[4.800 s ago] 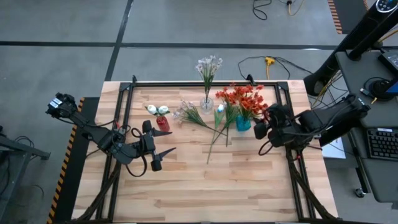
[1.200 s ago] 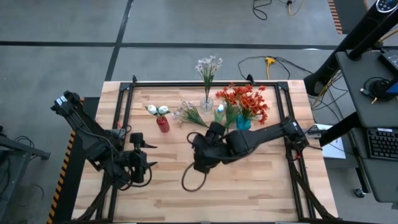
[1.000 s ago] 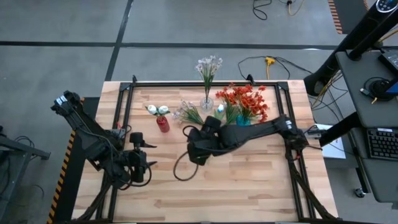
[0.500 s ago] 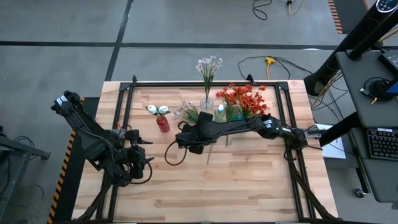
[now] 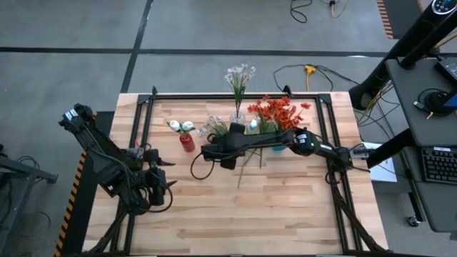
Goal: Sort flowers into vase by color
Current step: Put the left white flowers into the transparent vase
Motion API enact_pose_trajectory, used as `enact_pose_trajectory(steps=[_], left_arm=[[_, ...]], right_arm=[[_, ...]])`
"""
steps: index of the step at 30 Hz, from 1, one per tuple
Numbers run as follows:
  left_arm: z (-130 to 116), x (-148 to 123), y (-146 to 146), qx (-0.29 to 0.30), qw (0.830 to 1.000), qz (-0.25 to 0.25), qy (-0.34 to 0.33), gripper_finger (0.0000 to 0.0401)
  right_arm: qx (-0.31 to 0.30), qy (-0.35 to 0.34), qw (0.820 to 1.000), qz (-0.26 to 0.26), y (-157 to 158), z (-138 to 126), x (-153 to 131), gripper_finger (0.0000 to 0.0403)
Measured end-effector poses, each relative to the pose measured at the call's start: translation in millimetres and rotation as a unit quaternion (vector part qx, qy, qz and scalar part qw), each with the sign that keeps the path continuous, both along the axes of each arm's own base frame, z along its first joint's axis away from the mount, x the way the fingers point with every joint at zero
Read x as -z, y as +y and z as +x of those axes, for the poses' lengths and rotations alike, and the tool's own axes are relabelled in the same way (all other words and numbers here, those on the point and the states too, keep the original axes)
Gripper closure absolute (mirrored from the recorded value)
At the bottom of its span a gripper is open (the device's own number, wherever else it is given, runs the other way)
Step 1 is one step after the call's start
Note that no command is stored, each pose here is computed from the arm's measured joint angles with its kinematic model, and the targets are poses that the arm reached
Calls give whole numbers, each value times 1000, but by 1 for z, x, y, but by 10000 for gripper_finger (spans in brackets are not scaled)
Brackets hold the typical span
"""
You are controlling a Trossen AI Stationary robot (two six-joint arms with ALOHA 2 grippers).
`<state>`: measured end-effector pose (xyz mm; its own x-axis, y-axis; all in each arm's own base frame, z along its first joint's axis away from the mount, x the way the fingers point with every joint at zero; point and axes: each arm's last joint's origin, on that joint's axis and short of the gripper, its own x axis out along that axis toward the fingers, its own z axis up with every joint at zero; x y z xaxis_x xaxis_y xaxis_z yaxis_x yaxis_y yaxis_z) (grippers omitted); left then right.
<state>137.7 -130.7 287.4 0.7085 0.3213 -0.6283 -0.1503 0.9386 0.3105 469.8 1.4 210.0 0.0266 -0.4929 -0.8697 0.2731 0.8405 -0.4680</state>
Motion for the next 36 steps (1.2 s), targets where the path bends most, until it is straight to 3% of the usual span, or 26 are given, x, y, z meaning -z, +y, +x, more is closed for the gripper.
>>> enact_pose_trajectory(steps=[10,18,24,28,36], left_arm=[[5,-3,-5,-5,999,-23,-36,132],[15,-6,-14,16,996,-47,-78,132],[41,-4,-30,69,993,-1,-100,132],[62,3,-29,73,993,40,-89,132],[113,18,-6,122,991,38,-44,139]], right_arm=[[-21,-58,997,-38,49,-22,-51,170],[-57,-88,994,-29,78,-49,-93,170],[-86,-136,987,-16,105,-76,-130,170],[-98,-174,980,-1,121,-97,-154,170],[-105,-250,962,37,139,-143,-199,170]])
